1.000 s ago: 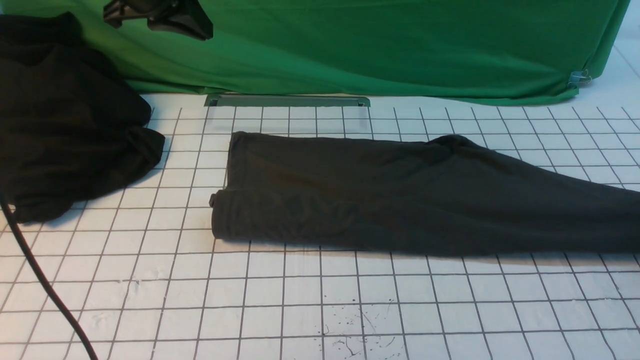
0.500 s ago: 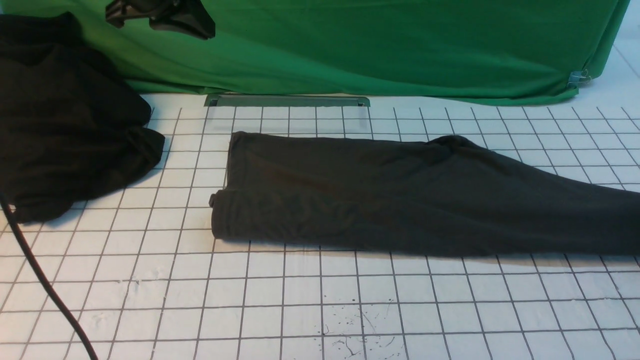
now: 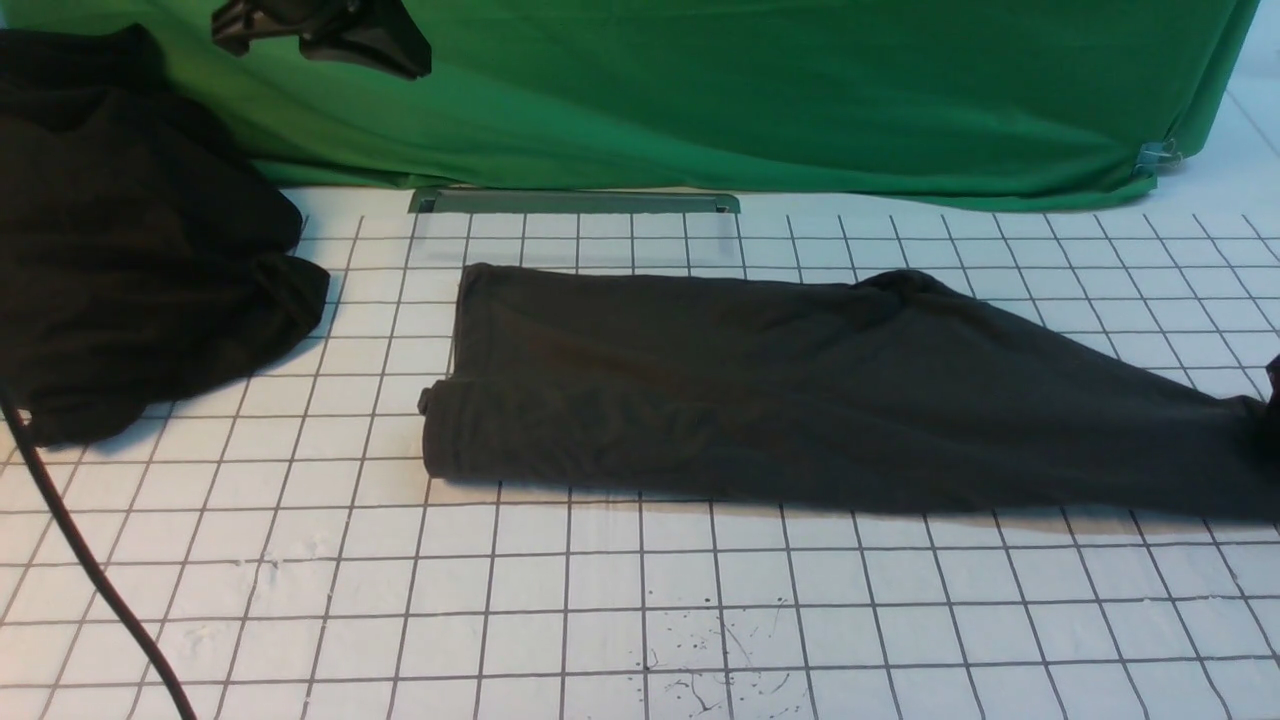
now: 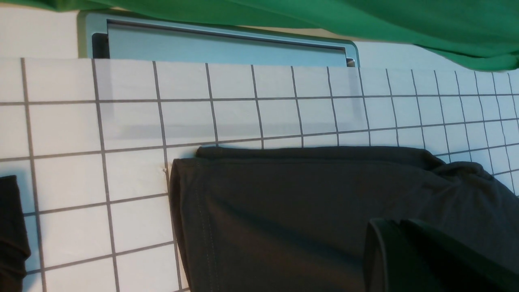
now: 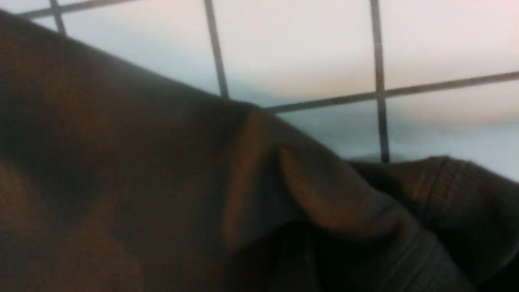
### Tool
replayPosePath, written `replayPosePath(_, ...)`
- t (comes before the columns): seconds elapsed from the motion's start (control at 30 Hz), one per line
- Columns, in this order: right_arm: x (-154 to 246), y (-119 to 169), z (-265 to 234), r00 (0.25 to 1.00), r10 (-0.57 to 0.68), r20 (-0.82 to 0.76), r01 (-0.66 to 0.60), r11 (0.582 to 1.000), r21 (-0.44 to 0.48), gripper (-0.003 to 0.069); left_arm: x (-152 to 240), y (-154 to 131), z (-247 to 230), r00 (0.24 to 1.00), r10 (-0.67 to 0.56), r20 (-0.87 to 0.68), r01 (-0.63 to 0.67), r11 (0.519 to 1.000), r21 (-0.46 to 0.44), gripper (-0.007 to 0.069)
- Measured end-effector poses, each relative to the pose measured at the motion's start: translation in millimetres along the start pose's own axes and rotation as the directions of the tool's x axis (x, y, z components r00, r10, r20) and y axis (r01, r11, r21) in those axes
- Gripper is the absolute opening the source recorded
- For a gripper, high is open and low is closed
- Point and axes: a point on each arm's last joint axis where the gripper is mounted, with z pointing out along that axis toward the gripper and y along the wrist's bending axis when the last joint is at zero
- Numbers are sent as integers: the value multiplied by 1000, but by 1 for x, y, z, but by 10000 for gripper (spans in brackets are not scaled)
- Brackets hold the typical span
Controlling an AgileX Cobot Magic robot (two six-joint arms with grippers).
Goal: Fold a long-sleeved shirt over a white checkered tablecloth.
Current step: 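Pull the folded dark garment lengthwise by its ends to straighten it flat on the table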
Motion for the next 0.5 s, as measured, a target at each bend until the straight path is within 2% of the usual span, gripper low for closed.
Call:
replayPosePath(0.07,1,0,0,1000,2,-7,-2,1000,-5,479,0,0,0,1000,0,0,0,1000,0,28)
replayPosePath(0.13,2,2,0,1000,0,-23,0,1000,-17,338,0,0,0,1000,1,0,-1,1000,0,28)
replayPosePath(0.2,3,3,0,999,-14,-37,13,1000,-22,142,0,0,0,1000,3,0,-3,1000,-1,28)
replayPosePath(0.23,3,3,0,999,-23,-43,22,999,-25,85,0,0,0,1000,3,0,-3,1000,-1,28)
replayPosePath(0.37,3,2,-6,998,-37,-53,37,999,-13,73,0,0,0,1000,3,0,-3,1000,-1,28)
replayPosePath(0.5,0,-6,-38,998,-43,-35,45,996,71,73,0,1,0,1000,15,1,-15,1000,-10,28)
